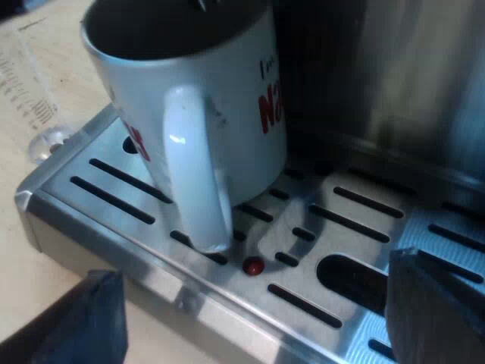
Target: Remove mug from coffee machine
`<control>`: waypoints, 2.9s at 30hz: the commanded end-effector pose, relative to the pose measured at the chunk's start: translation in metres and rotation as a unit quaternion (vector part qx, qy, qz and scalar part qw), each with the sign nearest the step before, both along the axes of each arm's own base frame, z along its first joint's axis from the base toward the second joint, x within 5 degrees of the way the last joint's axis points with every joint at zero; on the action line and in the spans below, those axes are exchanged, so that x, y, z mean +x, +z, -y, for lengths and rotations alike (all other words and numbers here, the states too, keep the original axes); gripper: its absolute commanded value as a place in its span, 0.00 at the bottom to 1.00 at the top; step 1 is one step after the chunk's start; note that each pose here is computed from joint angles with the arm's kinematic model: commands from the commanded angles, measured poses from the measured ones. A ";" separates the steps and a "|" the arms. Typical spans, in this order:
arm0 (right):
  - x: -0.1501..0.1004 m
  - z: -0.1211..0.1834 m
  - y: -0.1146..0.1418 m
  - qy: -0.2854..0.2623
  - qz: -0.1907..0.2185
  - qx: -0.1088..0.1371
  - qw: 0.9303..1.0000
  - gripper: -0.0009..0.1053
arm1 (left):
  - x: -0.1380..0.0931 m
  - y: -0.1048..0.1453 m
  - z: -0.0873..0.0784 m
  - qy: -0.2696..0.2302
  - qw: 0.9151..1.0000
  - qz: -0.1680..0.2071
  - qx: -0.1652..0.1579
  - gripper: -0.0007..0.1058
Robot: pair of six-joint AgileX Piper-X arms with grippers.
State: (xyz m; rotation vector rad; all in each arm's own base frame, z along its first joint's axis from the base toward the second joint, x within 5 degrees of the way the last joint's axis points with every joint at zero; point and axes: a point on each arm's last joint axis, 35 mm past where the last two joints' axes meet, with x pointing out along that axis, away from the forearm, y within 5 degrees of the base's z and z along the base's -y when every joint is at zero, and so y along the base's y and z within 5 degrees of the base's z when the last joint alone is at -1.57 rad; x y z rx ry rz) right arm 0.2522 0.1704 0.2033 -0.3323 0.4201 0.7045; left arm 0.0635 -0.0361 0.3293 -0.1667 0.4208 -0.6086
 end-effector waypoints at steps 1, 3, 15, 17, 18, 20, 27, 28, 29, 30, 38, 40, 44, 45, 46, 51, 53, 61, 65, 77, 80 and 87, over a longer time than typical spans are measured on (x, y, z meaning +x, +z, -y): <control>0.003 -0.003 -0.004 0.003 0.007 0.005 1.000 0.68 | 0.000 0.002 0.000 -0.003 1.000 0.003 -0.003 0.79; 0.006 -0.006 -0.010 0.004 0.008 0.007 1.000 0.68 | 0.000 0.002 0.000 -0.003 1.000 0.003 -0.003 0.79; 0.016 -0.013 -0.029 0.004 0.021 0.015 1.000 0.68 | 0.000 0.002 0.000 -0.003 1.000 0.003 -0.003 0.79; 0.018 -0.013 -0.031 0.004 0.024 0.017 1.000 0.68 | 0.000 0.002 0.000 -0.003 1.000 0.003 -0.003 0.79; 0.019 -0.014 -0.034 0.004 0.025 0.018 1.000 0.68 | 0.000 0.002 0.000 -0.003 1.000 0.003 -0.003 0.79; 0.021 -0.015 -0.037 0.004 0.029 0.020 0.999 0.68 | 0.000 0.002 0.000 -0.003 1.000 0.003 -0.003 0.79; 0.029 -0.021 -0.048 0.006 0.066 0.045 0.997 0.68 | 0.000 0.002 0.000 -0.003 1.000 0.003 -0.003 0.79; 0.030 -0.022 -0.049 0.007 0.068 0.047 0.997 0.68 | 0.000 0.002 0.000 -0.003 1.000 0.003 -0.003 0.79; 0.031 -0.022 -0.050 0.008 0.075 0.052 0.996 0.68 | 0.000 0.002 0.000 -0.003 1.000 0.003 -0.003 0.79; 0.031 -0.023 -0.050 0.008 0.078 0.055 0.995 0.68 | 0.000 0.002 0.000 -0.003 1.000 0.003 -0.003 0.79; 0.036 -0.028 -0.061 0.030 0.101 0.079 0.991 0.68 | 0.000 0.002 0.000 -0.003 1.000 0.003 -0.003 0.79; 0.037 -0.028 -0.062 0.030 0.110 0.085 0.990 0.68 | 0.000 0.002 0.000 -0.003 1.000 0.003 -0.003 0.79; 0.039 -0.030 -0.065 0.030 0.127 0.095 0.987 0.68 | 0.000 0.002 0.000 -0.003 1.000 0.003 -0.003 0.79; 0.039 -0.030 -0.065 0.030 0.130 0.098 0.986 0.68 | 0.000 0.002 0.000 -0.003 1.000 0.003 -0.003 0.79; 0.039 -0.030 -0.065 0.030 0.132 0.099 0.986 0.68 | 0.000 0.002 0.000 -0.003 1.000 0.003 -0.003 0.79; 0.043 -0.034 -0.064 0.046 0.134 0.106 0.984 0.68 | 0.000 0.002 0.000 -0.003 1.000 0.003 -0.003 0.79; 0.045 -0.035 -0.061 0.048 0.138 0.109 0.983 0.68 | 0.000 0.002 0.000 -0.003 1.000 0.003 -0.003 0.79; 0.049 -0.038 -0.063 0.048 0.124 0.101 0.986 0.68 | 0.000 0.002 0.000 -0.003 1.000 0.003 -0.003 0.79; 0.050 -0.039 -0.063 0.048 0.123 0.101 0.986 0.68 | 0.000 0.002 0.000 -0.003 1.000 0.003 -0.003 0.79; 0.057 -0.046 -0.058 0.050 0.111 0.094 0.988 0.68 | 0.000 0.002 0.000 -0.003 1.000 0.003 -0.003 0.79; 0.058 -0.049 -0.060 0.051 0.092 0.082 0.991 0.68 | 0.000 0.002 0.000 -0.003 1.000 0.003 -0.003 0.79; 0.057 -0.048 -0.065 0.050 0.074 0.071 0.993 0.65 | 0.000 0.002 0.000 -0.003 1.000 0.003 -0.003 0.79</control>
